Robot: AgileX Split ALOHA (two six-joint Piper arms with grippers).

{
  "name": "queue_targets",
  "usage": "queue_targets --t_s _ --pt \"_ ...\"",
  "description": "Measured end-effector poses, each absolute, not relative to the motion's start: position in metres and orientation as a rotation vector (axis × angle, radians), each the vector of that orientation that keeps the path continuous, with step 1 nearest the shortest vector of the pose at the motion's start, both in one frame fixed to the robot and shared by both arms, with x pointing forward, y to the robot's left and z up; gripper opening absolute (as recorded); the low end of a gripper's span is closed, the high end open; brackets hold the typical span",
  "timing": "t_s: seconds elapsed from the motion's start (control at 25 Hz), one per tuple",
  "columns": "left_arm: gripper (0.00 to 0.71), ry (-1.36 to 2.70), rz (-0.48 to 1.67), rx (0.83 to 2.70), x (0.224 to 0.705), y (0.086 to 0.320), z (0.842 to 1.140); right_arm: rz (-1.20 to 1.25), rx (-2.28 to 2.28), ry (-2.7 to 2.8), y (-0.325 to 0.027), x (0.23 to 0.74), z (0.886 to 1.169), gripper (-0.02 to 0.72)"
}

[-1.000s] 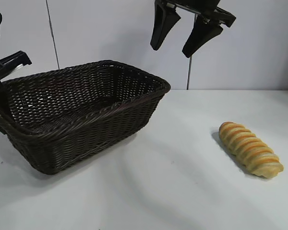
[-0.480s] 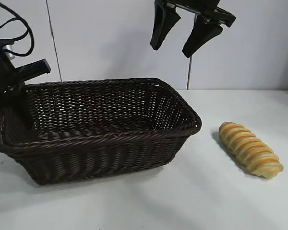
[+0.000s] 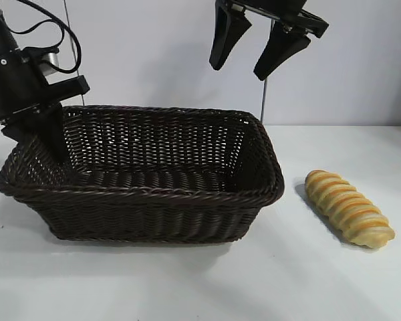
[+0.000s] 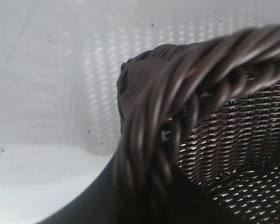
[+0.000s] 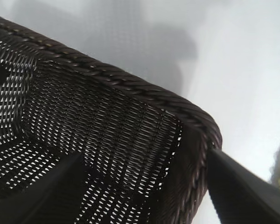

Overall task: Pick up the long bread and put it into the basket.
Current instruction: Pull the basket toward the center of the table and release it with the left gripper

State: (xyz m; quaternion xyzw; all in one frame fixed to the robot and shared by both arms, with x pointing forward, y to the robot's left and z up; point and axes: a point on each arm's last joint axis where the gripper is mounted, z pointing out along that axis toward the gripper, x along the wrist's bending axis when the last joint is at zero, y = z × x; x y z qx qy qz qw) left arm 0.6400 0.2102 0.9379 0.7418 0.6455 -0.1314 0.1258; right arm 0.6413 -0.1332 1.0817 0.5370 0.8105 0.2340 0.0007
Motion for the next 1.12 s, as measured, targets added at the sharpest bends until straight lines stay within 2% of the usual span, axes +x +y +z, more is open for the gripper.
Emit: queue_targets --t_s 0.84,0.92,1.0,1.12 --pt "0.107 1.883 -0.365 2.145 0.6438 0.2097 0.9319 0.735 1.686 2.545 -0.1332 0.6413 1.0817 0.526" --pt "0.139 1.883 -0.366 2.145 0.6437 0.2097 0.9319 0.735 1.686 2.545 -0.1332 0.6413 1.0817 0.526" --pt "0.208 1.882 -0.366 2.144 0.6439 0.2096 0.9321 0.735 1.686 2.545 -0.1332 0.6413 1.0817 0.526" --pt "0.384 1.882 -0.359 2.153 0.6438 0.2102 0.9319 0.735 1.686 2.545 -0.1332 0.6413 1.0817 0.526"
